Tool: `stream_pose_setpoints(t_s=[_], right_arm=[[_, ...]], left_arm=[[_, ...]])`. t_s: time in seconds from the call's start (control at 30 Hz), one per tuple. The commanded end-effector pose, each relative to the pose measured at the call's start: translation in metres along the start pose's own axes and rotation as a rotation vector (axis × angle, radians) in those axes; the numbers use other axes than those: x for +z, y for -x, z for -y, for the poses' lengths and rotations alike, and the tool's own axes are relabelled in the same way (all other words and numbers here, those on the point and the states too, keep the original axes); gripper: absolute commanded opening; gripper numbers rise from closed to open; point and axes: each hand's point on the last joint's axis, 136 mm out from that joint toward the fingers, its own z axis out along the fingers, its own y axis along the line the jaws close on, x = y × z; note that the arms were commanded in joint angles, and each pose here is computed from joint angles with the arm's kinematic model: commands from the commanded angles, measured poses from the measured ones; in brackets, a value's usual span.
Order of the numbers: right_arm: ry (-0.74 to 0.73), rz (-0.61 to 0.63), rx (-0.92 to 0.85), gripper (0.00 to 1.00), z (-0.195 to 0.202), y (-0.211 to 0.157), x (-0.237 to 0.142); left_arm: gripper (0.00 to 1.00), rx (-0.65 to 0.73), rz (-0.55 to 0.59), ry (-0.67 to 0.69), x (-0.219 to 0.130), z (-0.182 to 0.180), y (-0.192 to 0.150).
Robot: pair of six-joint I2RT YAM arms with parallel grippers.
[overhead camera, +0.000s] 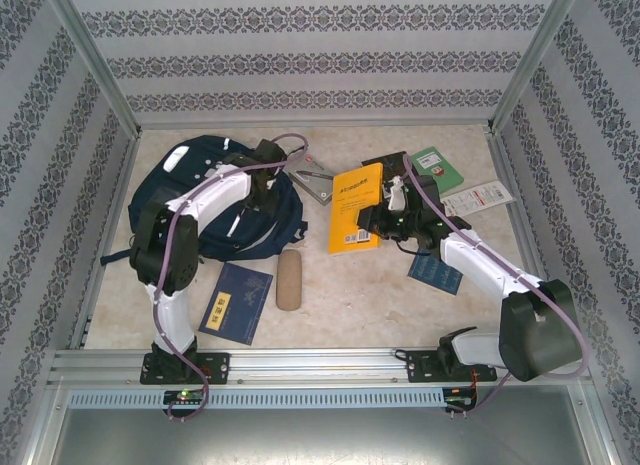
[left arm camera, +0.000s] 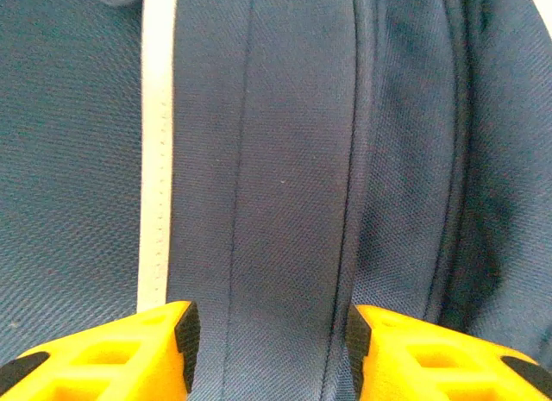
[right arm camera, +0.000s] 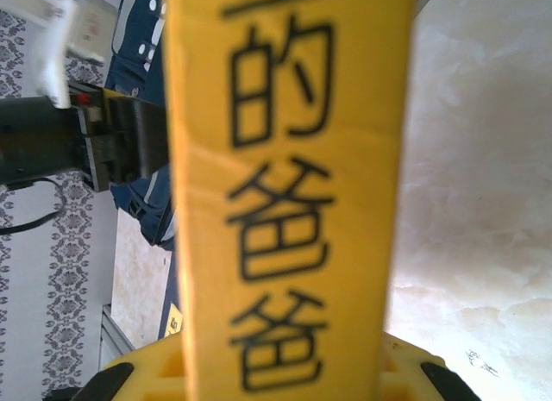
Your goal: Pack the student bag
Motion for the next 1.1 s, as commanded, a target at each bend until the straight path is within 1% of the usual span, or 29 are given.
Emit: stream_pose_setpoints(t_s=[0.0,0.07,0.1,0.17,0.23,0.27,0.37,0.5,0.67,0.8,0.87,0.93,1.07], right_arm=[[0.087,0.036,-0.069,0.00,-0.027,0.013,-0.001],[0.092,0.035,-0.068,0.00,-0.029,0.013,0.000],[0.095,0.033,-0.068,0.00,-0.031,0.013,0.001],[0.099,0.031,-0.068,0.00,-0.033,0.013,0.002],[0.106,0.032,-0.069,0.00,-0.036,0.014,0.004],[0.111,0.032,-0.066,0.00,-0.037,0.014,0.005],[0.147,0.052,-0.049,0.00,-0.047,0.021,0.008],[0.232,0.081,-0.013,0.00,-0.067,0.031,0.018],[0.339,0.094,0.032,0.00,-0.097,0.044,0.040],[0.439,0.146,0.088,0.00,-0.120,0.063,0.057],[0.471,0.163,0.117,0.00,-0.127,0.070,0.070],[0.474,0.159,0.137,0.00,-0.132,0.072,0.089],[0.490,0.167,0.155,0.00,-0.147,0.076,0.127]], left_arm=[[0.52,0.067,-0.066,0.030,0.011,-0.002,-0.016],[0.50,0.082,-0.079,0.085,0.017,-0.009,-0.018],[0.45,0.086,-0.084,0.117,0.019,-0.014,-0.018],[0.30,0.088,-0.081,0.152,0.020,-0.020,-0.017],[0.05,0.080,-0.059,0.162,0.016,-0.022,-0.012],[0.00,0.071,-0.046,0.167,0.013,-0.023,-0.010],[0.00,0.033,0.021,0.160,-0.012,-0.026,0.004],[0.00,-0.026,0.140,0.124,-0.062,-0.030,0.028],[0.00,-0.092,0.265,0.067,-0.120,-0.033,0.053],[0.00,-0.148,0.343,0.033,-0.156,-0.039,0.068],[0.00,-0.179,0.379,0.004,-0.169,-0.042,0.073],[0.00,-0.207,0.400,-0.028,-0.178,-0.045,0.078],[0.00,-0.249,0.412,-0.073,-0.184,-0.049,0.082]])
